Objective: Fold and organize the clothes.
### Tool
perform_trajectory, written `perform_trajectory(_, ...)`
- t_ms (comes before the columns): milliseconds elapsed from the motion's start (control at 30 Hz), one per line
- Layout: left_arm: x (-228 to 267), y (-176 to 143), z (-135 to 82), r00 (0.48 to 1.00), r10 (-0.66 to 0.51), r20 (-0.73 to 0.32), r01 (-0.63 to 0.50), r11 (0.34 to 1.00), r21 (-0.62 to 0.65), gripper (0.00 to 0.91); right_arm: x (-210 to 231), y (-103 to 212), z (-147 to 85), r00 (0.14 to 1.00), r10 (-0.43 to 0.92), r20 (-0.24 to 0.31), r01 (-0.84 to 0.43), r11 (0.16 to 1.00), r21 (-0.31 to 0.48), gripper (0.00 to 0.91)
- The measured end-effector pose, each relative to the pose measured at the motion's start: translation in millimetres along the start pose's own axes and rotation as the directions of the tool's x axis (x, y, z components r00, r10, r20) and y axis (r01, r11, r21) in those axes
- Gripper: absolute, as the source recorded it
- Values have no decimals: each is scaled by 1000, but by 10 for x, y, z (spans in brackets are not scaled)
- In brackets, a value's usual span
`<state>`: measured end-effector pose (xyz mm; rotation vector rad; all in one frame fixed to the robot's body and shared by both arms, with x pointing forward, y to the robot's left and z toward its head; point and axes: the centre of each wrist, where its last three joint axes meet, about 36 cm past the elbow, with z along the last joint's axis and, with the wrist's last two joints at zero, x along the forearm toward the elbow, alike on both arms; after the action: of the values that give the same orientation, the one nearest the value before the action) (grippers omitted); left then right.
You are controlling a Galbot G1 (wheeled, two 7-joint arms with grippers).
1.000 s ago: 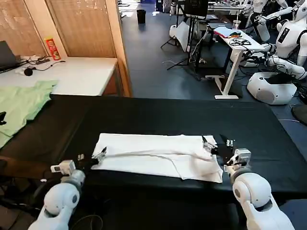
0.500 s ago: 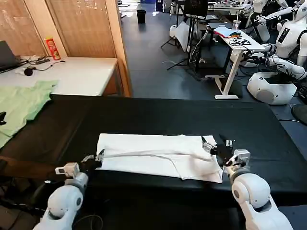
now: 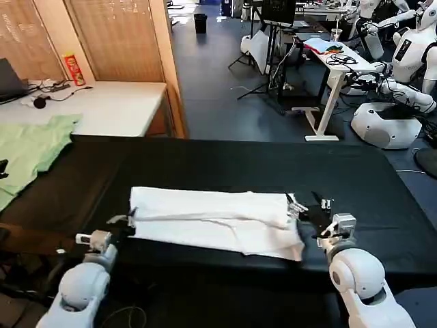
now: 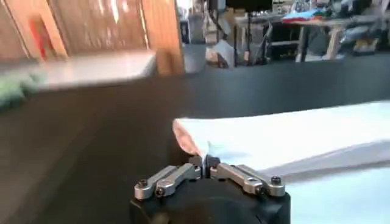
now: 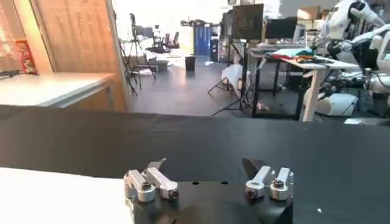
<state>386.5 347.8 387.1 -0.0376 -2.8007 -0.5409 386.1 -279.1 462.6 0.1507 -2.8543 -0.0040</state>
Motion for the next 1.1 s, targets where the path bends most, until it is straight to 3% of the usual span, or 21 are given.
perform_trajectory(233, 47, 562, 8, 997, -81, 21, 83, 976, -201, 0, 26, 41, 23, 1000, -1, -1, 1, 1000, -10, 878)
perform_trajectory(400, 95, 531, -134, 996, -84, 20, 86, 973, -212, 0, 41, 90, 46, 1000, 1, -3, -1, 1000, -18, 878)
perform_trajectory(700, 319, -365, -616, 995, 85, 44, -88, 992, 93, 0, 110, 88, 116, 999, 30, -10, -30, 999, -13, 878)
perform_trajectory(1100, 420, -1374, -1109, 931, 347, 115, -364, 857, 366, 0, 219, 7, 224, 996, 87, -29, -88, 996, -9, 878)
